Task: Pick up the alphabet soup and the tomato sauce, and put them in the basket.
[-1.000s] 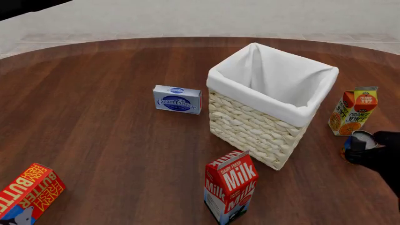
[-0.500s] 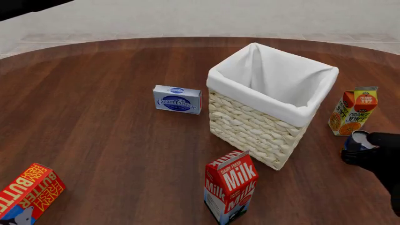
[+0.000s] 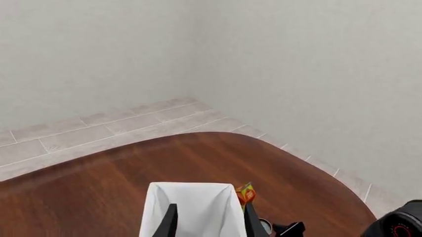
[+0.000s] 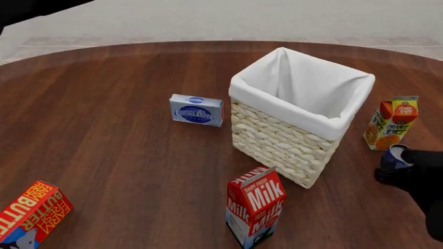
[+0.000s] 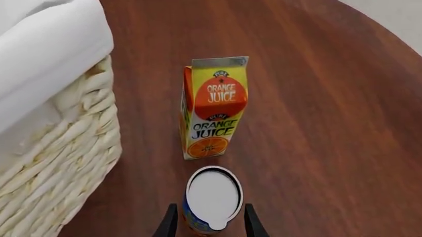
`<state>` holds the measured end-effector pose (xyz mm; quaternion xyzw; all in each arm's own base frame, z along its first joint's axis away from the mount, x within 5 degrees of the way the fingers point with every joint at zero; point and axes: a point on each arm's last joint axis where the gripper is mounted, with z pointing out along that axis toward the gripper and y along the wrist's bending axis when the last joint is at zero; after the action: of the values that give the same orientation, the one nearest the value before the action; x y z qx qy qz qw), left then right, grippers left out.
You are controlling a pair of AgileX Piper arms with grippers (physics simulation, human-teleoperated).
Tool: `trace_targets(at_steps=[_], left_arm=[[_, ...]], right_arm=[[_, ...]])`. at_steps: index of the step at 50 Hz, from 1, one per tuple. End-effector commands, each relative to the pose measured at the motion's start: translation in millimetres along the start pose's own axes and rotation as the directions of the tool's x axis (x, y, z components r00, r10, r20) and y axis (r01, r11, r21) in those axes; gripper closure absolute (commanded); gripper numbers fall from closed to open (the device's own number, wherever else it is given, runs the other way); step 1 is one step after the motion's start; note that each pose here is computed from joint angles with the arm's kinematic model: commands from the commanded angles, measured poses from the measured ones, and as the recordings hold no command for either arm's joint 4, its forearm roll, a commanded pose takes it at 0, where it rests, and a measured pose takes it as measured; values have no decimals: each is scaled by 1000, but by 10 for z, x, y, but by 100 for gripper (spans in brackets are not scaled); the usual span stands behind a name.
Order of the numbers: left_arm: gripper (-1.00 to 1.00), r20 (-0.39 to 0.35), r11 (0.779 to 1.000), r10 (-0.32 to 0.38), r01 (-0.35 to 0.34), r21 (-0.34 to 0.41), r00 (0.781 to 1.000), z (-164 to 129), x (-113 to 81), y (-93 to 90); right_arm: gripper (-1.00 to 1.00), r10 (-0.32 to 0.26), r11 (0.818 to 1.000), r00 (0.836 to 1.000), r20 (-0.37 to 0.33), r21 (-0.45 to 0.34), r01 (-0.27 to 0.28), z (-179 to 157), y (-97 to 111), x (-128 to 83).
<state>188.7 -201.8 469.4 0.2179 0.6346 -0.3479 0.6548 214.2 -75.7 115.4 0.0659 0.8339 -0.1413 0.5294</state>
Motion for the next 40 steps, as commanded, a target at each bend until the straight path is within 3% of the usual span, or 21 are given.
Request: trace_targets(at_steps=[1, 30, 31, 40], left_arm=[[-100, -2, 1000, 0, 0, 0, 1000, 11, 11, 1], [-100, 0, 1000, -4, 4, -10, 1000, 11, 23, 30], [-100, 0, 1000, -4, 4, -9, 1000, 10, 23, 30], [-100, 0, 1000, -8, 8, -8, 1000, 11, 37, 28]], right_arm=[[-100, -1, 1000, 1000, -7, 5, 1, 31, 6, 114], [-100, -8, 1000, 1000, -6, 1, 8, 126, 11, 99], [100, -7, 1000, 1000, -5, 2, 7, 123, 11, 98], [100, -9, 1000, 1000, 5, 4, 9, 94, 10, 91]])
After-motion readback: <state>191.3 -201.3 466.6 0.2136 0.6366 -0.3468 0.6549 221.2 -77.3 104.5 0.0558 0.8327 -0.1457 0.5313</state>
